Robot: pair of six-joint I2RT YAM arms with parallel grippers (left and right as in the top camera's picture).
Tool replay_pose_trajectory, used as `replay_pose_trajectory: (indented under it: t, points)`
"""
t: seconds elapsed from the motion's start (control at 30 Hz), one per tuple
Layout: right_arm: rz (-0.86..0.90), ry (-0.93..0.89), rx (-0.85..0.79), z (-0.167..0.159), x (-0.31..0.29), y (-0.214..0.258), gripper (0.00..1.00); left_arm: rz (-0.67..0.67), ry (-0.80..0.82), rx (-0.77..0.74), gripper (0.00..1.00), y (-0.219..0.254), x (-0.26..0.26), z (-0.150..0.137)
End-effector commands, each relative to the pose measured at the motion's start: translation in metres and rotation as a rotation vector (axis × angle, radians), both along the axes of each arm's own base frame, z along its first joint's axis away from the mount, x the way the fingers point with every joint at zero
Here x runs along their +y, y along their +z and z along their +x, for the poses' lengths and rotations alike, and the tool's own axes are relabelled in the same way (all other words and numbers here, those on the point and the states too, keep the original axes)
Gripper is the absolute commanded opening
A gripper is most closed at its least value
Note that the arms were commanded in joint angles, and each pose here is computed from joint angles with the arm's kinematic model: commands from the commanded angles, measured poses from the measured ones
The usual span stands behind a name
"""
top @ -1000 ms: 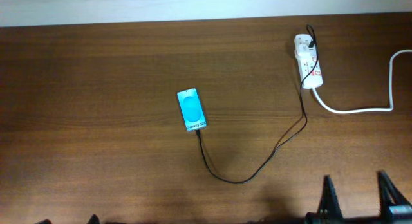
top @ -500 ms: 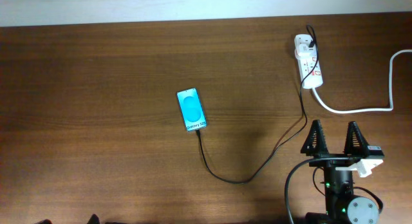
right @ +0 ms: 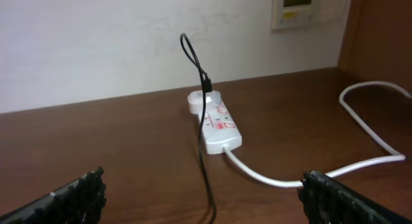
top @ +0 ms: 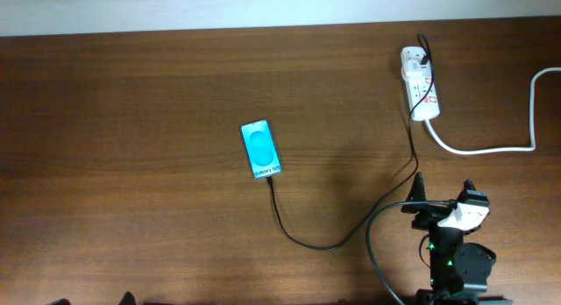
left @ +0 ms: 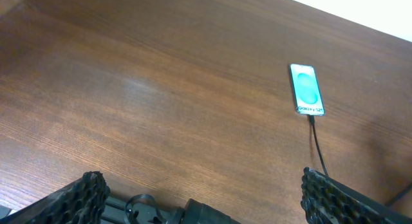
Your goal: Plug charger to phone and switch on socket
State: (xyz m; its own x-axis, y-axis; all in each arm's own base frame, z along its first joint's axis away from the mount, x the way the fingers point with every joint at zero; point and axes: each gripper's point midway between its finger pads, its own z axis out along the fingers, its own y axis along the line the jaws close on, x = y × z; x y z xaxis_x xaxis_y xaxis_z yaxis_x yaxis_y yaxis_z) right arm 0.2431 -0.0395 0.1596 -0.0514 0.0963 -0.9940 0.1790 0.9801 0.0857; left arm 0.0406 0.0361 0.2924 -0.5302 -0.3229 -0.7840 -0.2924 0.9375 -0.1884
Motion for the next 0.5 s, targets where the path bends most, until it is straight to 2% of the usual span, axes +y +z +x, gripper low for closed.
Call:
replay_pose_trajectory:
  t: [0.0, 0.27, 0.47]
  points:
    - [-0.027, 0.017, 0.014, 0.000, 0.003, -0.003, 0.98, -0.002, 0.020, -0.003, 0.99, 0.001, 0.002, 0.000]
    - [-0.026, 0.057, 0.017, 0.001, 0.011, -0.004, 0.98, -0.002, 0.020, -0.003, 0.99, 0.001, 0.002, 0.000]
    - [-0.025, 0.009, 0.019, 0.000, 0.000, -0.005, 0.98, -0.002, 0.020, -0.003, 0.99, 0.000, 0.002, 0.000]
